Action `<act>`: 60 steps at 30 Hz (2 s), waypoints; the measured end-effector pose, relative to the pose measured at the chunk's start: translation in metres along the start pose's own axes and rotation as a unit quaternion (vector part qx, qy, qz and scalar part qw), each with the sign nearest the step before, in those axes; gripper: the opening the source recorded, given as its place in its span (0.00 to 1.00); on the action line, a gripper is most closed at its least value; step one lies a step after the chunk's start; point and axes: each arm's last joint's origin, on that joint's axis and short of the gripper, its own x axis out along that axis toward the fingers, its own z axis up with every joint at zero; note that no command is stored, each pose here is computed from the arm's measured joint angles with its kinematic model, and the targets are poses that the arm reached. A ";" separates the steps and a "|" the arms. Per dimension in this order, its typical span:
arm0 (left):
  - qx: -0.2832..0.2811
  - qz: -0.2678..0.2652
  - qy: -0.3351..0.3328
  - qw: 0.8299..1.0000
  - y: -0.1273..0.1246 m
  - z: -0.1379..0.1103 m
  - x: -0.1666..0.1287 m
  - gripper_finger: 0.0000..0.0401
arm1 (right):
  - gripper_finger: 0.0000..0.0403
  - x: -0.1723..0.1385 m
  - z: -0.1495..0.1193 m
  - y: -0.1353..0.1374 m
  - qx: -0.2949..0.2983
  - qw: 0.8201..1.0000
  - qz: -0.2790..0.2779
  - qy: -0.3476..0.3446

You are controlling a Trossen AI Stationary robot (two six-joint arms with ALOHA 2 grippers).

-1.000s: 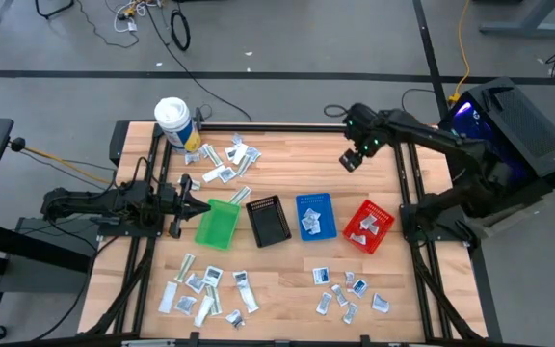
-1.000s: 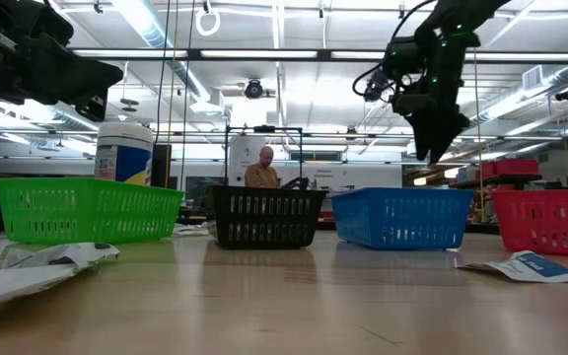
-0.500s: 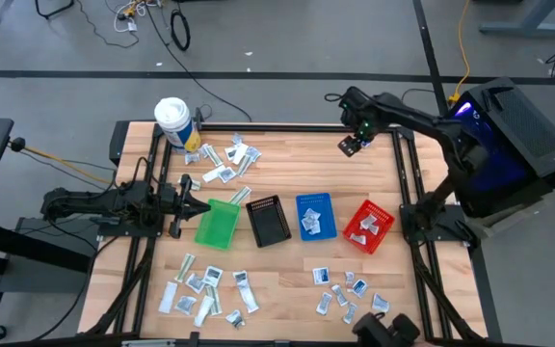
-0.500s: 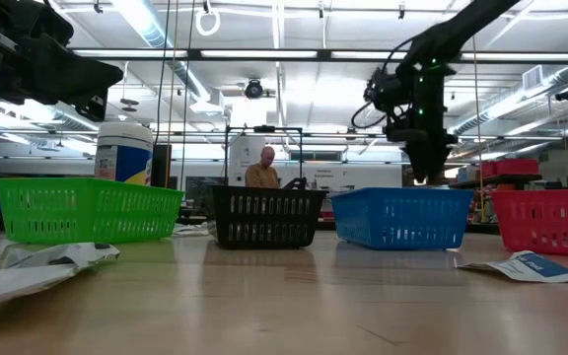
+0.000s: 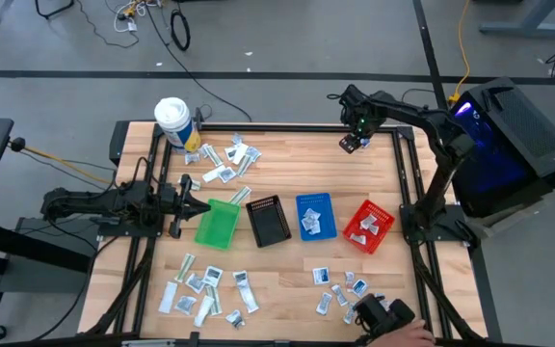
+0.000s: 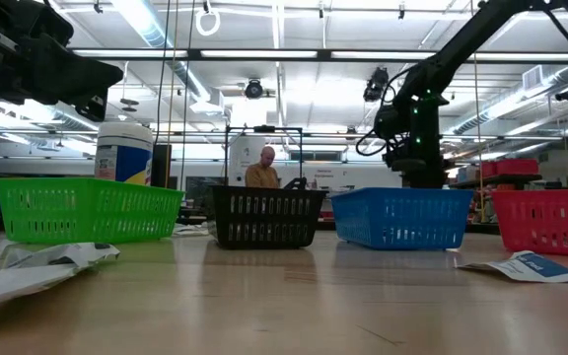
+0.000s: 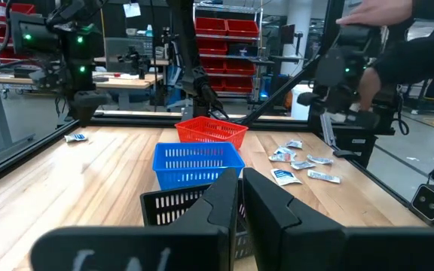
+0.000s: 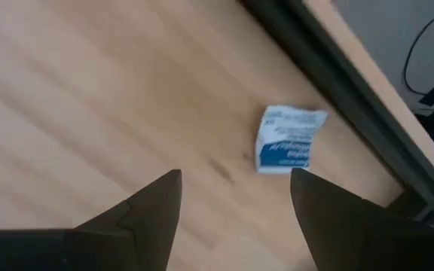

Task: Pick & Place First Aid Supplies
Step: Put the alcohol pad into the blue basket

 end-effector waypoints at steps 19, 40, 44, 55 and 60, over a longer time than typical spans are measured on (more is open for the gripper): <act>0.000 0.000 0.000 1.000 0.000 0.000 0.000 0.08 | 0.50 0.043 0.004 -0.021 0.013 0.999 0.008 0.044; 0.000 0.000 0.000 1.000 0.000 0.000 0.000 0.08 | 0.36 0.046 0.009 -0.031 0.021 0.999 0.040 0.008; 0.000 0.000 0.000 1.000 0.000 0.000 0.000 0.08 | 0.33 0.046 0.009 -0.031 0.021 0.999 0.039 0.006; 0.000 0.000 0.000 1.000 0.000 0.000 0.000 0.08 | 0.31 0.046 0.009 -0.032 0.021 0.999 0.026 0.009; 0.000 0.000 0.000 1.000 0.000 0.000 0.000 0.08 | 0.31 0.046 0.009 -0.032 0.021 0.999 0.026 0.009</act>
